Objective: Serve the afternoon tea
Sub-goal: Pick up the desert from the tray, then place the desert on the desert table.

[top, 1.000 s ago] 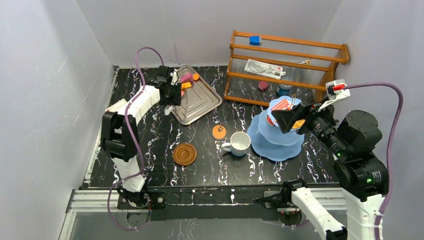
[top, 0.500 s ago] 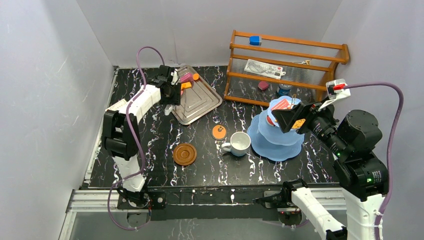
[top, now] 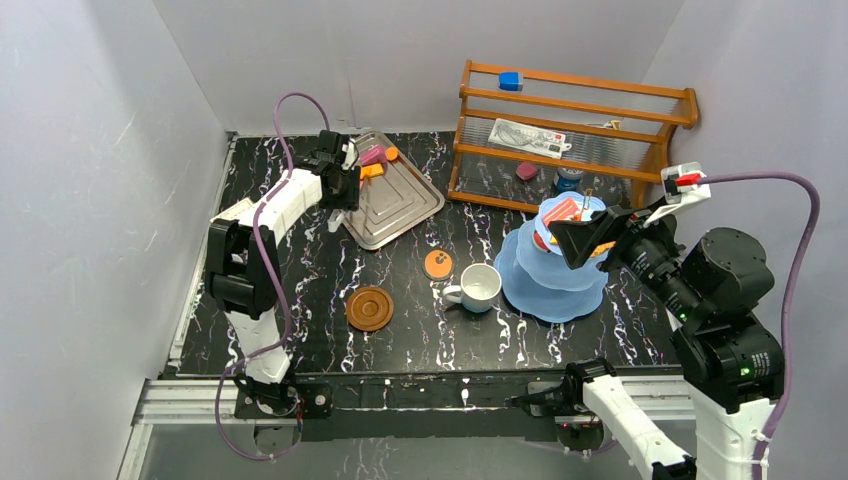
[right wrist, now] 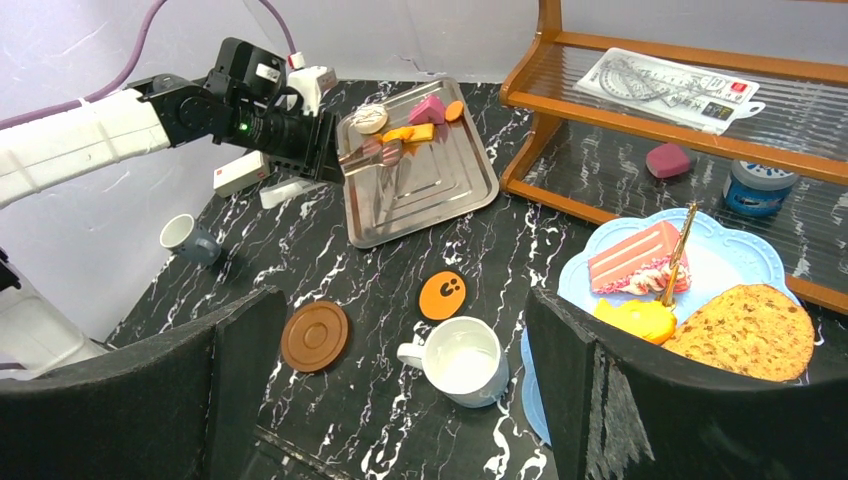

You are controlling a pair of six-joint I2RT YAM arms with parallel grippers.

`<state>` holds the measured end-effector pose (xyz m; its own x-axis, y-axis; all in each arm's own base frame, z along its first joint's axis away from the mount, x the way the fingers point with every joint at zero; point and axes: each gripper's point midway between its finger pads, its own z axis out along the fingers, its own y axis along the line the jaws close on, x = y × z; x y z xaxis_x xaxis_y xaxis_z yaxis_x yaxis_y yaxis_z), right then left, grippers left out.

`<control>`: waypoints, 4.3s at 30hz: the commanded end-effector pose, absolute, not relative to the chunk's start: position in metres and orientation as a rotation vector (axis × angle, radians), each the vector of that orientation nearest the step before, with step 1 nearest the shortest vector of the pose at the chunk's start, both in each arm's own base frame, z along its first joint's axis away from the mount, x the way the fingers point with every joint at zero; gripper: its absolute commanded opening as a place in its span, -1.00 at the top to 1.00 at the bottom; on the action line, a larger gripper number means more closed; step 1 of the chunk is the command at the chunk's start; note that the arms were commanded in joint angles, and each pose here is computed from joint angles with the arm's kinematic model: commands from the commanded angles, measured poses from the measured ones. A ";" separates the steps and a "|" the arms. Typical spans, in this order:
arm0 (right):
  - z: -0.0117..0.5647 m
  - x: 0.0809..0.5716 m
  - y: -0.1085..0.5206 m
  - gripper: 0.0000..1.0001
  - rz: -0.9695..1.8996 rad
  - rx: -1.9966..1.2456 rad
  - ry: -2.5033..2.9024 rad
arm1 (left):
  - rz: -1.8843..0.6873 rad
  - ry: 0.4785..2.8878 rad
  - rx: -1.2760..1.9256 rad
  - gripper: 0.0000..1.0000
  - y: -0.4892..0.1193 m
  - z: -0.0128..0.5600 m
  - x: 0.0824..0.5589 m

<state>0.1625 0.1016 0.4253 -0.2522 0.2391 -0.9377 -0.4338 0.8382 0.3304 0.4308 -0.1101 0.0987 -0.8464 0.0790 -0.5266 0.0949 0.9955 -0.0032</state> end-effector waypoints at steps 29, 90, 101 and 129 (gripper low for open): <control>0.445 0.167 0.096 -0.97 0.594 -0.157 1.646 | -0.305 2.556 0.083 0.26 -0.129 0.168 0.360; 0.469 0.158 0.094 -0.97 0.610 -0.143 1.619 | -1.019 2.212 0.989 0.28 -0.432 0.245 0.155; 0.467 0.161 0.096 -0.97 0.613 -0.146 1.618 | -1.045 2.171 1.039 0.28 -0.462 0.240 0.163; 0.464 0.165 0.098 -0.97 0.619 -0.144 1.623 | -0.977 2.117 1.083 0.10 -0.497 0.220 0.187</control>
<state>0.1602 0.0957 0.4485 -0.2202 0.2435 -0.9446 -0.4186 0.8510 0.3170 0.1820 -0.4873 0.1951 -0.5571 0.4744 -0.6816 0.8210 0.4379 -0.3663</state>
